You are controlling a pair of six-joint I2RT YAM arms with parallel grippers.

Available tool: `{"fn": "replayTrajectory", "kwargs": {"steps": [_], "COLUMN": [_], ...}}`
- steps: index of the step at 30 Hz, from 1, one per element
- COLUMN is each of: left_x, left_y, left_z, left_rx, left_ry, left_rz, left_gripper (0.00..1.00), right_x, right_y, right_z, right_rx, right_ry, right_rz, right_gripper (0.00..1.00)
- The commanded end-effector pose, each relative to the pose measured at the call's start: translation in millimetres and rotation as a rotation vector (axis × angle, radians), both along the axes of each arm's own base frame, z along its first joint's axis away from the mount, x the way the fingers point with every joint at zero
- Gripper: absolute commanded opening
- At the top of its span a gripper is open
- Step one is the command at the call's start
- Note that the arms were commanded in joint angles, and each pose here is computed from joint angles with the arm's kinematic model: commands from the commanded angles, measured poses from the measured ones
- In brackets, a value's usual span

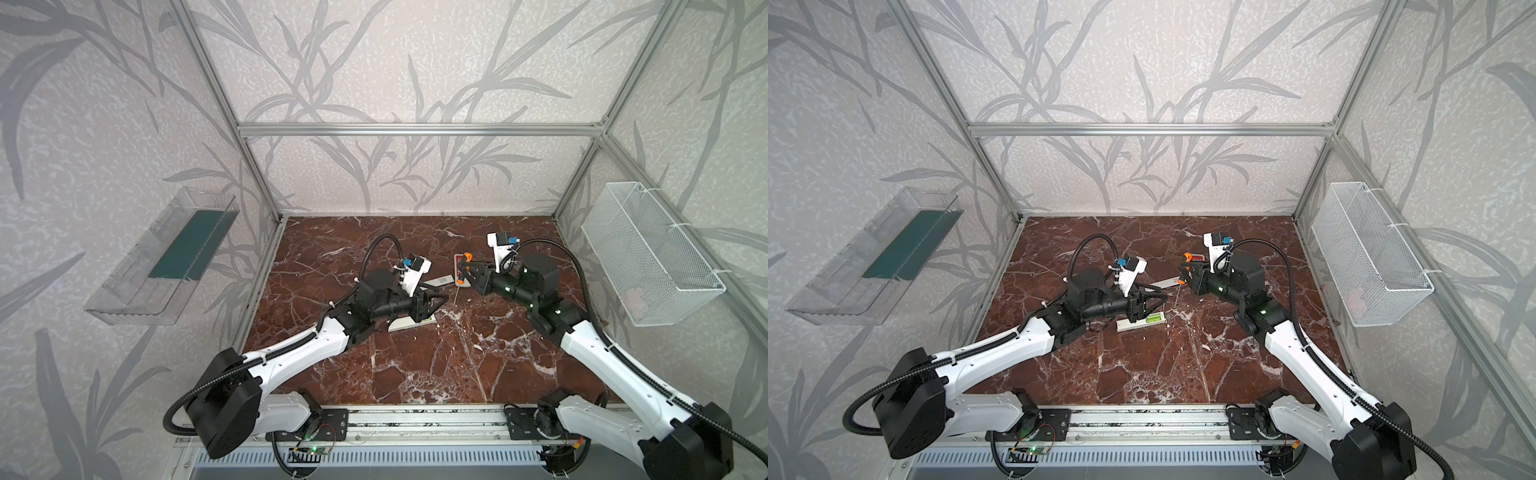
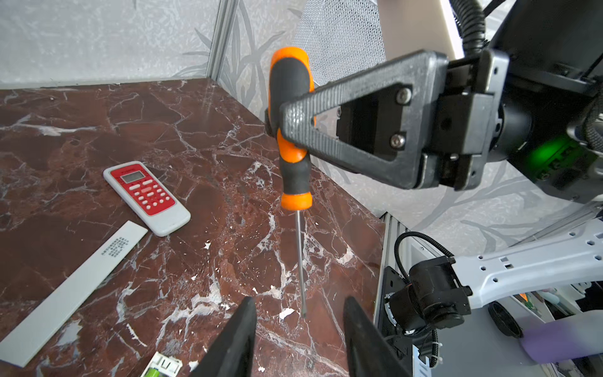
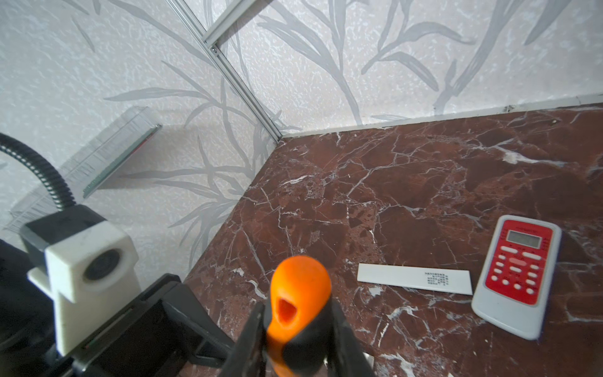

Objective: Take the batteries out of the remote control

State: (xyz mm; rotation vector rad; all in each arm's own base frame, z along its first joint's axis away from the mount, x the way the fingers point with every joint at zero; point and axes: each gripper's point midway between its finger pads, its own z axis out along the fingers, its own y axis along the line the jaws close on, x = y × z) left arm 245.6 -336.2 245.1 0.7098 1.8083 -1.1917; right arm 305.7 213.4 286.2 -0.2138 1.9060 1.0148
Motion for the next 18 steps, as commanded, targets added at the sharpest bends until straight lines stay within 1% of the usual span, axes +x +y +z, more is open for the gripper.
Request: {"fn": "replayTrajectory", "kwargs": {"steps": [1, 4, 6, 8, 12, 14, 16, 17, 18], "left_x": [-1, -1, 0, 0, 5, 9, 10, 10, 10], "left_y": [-6, -13, -18, -22, -24, -23, -24, -24, -24], "left_z": [6, 6, 6, 6, 2, -2, -3, -5, -5], "left_rx": [-0.017, -0.005, 0.000, 0.002, 0.013, 0.027, 0.042, 0.052, 0.063], "left_ry": [-0.095, -0.108, -0.108, -0.102, -0.083, -0.075, -0.076, -0.077, -0.080], "left_rz": [-0.013, -0.016, -0.028, -0.041, -0.023, -0.003, -0.002, -0.005, -0.007], "left_gripper": [0.44, 0.43, 0.43, 0.41, 0.34, 0.25, 0.07, 0.00, 0.00], "right_x": [0, -3, -7, -8, -5, -3, -1, 0, 0], "right_y": [8, 14, 21, 24, 21, 20, 20, 21, 22], "right_z": [31, 28, 31, 33, 30, 27, 23, 22, 21], "right_rx": [0.067, 0.031, 0.043, 0.065, 0.049, 0.036, 0.033, 0.032, 0.031], "right_ry": [-0.034, -0.023, -0.042, -0.046, -0.013, 0.006, 0.033, 0.038, 0.046], "right_rz": [0.011, 0.017, 0.054, 0.062, 0.020, 0.005, -0.004, -0.004, 0.001], "right_gripper": [0.00, 0.00, 0.00, 0.00, 0.00, 0.00, 0.00, 0.00, 0.02]}}
